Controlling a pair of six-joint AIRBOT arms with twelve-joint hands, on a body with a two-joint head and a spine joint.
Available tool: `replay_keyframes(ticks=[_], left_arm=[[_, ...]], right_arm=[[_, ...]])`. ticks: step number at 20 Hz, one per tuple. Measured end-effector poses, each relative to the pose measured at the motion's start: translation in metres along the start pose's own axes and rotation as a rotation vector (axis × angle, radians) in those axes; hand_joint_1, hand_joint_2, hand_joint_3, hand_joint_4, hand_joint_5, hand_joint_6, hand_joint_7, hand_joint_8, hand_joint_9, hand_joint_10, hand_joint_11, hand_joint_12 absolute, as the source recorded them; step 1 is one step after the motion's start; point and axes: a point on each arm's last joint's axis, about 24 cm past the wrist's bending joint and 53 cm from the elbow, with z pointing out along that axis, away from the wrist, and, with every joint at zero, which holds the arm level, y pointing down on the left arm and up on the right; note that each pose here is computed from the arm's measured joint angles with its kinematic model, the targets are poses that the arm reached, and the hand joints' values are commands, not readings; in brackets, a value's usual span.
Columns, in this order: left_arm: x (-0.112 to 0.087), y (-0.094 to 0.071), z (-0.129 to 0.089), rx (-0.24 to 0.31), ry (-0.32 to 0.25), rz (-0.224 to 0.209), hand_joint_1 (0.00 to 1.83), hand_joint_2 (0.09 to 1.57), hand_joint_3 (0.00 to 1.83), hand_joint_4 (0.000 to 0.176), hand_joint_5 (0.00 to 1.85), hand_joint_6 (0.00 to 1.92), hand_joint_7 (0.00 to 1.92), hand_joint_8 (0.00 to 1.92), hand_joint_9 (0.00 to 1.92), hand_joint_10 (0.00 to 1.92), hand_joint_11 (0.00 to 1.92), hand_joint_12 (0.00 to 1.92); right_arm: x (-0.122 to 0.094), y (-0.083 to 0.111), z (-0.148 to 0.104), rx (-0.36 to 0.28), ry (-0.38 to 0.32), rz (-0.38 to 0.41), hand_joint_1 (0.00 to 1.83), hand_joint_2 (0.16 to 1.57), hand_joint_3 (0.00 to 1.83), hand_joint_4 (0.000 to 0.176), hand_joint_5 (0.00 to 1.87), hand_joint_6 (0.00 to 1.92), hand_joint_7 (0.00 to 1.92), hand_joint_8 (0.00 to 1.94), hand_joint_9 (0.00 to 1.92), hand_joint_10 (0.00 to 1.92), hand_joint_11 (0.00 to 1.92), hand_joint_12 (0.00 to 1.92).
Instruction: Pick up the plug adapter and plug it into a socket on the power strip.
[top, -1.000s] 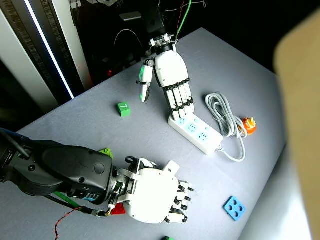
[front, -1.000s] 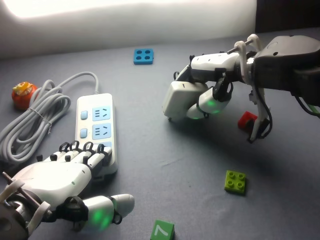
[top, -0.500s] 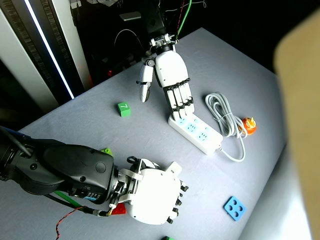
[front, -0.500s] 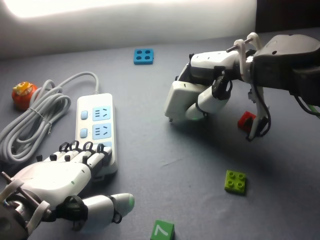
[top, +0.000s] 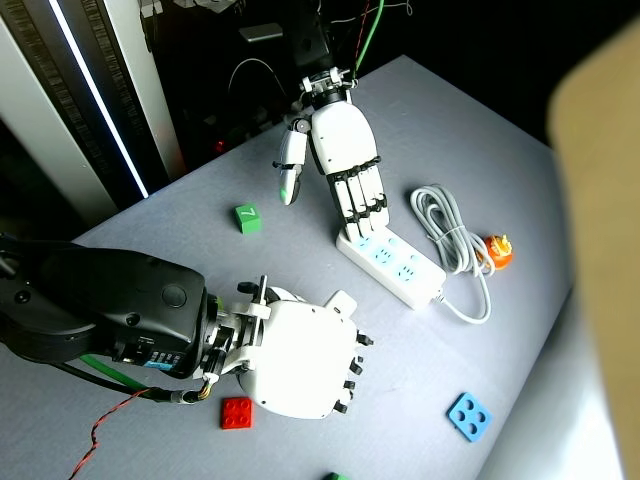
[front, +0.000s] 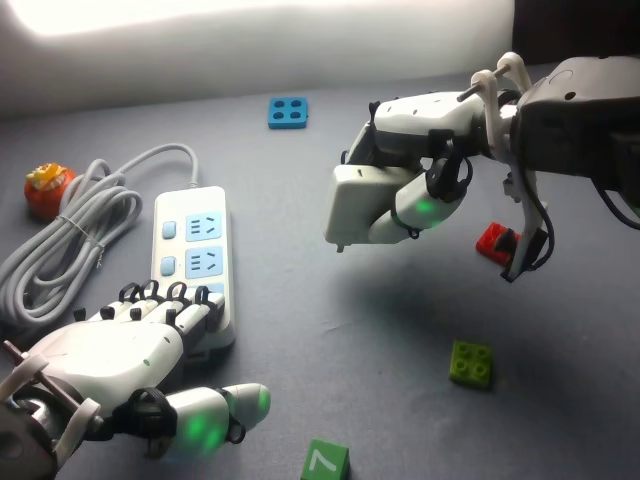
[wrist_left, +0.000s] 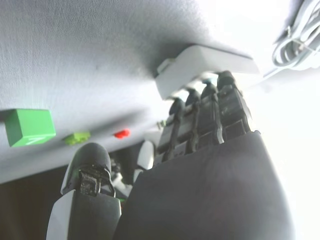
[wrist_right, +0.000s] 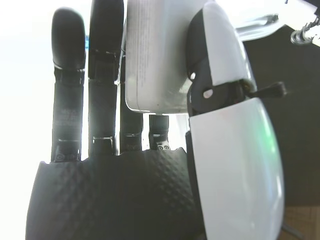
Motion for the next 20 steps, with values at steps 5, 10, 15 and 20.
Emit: replay_keyframes(ticks=[5, 10, 15, 20], left_arm=[[0.0, 0.0, 0.0, -0.001, 0.001, -0.006, 0.0, 1.24, 0.0, 0.0, 0.03, 0.01, 0.06, 0.01, 0.04, 0.02, 0.03, 0.02], [0.0, -0.001, 0.0, 0.001, 0.001, -0.005, 0.0, 1.23, 0.01, 0.0, 0.02, 0.0, 0.04, 0.01, 0.03, 0.0, 0.0, 0.1], [-0.001, -0.001, 0.001, 0.002, -0.001, -0.003, 0.0, 1.24, 0.0, 0.0, 0.04, 0.0, 0.06, 0.01, 0.04, 0.01, 0.0, 0.11], [-0.001, -0.001, 0.001, 0.004, 0.001, -0.001, 0.0, 1.23, 0.0, 0.0, 0.03, 0.0, 0.05, 0.0, 0.05, 0.01, 0.0, 0.16]], right_arm=[[-0.027, 0.03, 0.003, -0.023, -0.085, -0.143, 1.24, 1.11, 0.0, 0.0, 0.93, 0.98, 1.08, 0.95, 1.02, 0.71, 0.66, 1.35], [-0.022, 0.065, 0.011, -0.062, -0.104, -0.251, 1.24, 1.11, 0.0, 0.0, 0.92, 0.98, 1.08, 0.95, 1.01, 0.71, 0.64, 1.36], [-0.037, 0.108, 0.014, -0.109, -0.16, -0.274, 1.23, 1.11, 0.0, 0.0, 0.91, 0.99, 1.07, 0.97, 1.0, 0.72, 0.62, 1.36], [-0.019, 0.139, 0.028, -0.123, -0.173, -0.373, 1.24, 1.1, 0.0, 0.0, 0.94, 0.96, 1.09, 0.94, 1.02, 0.7, 0.65, 1.33]])
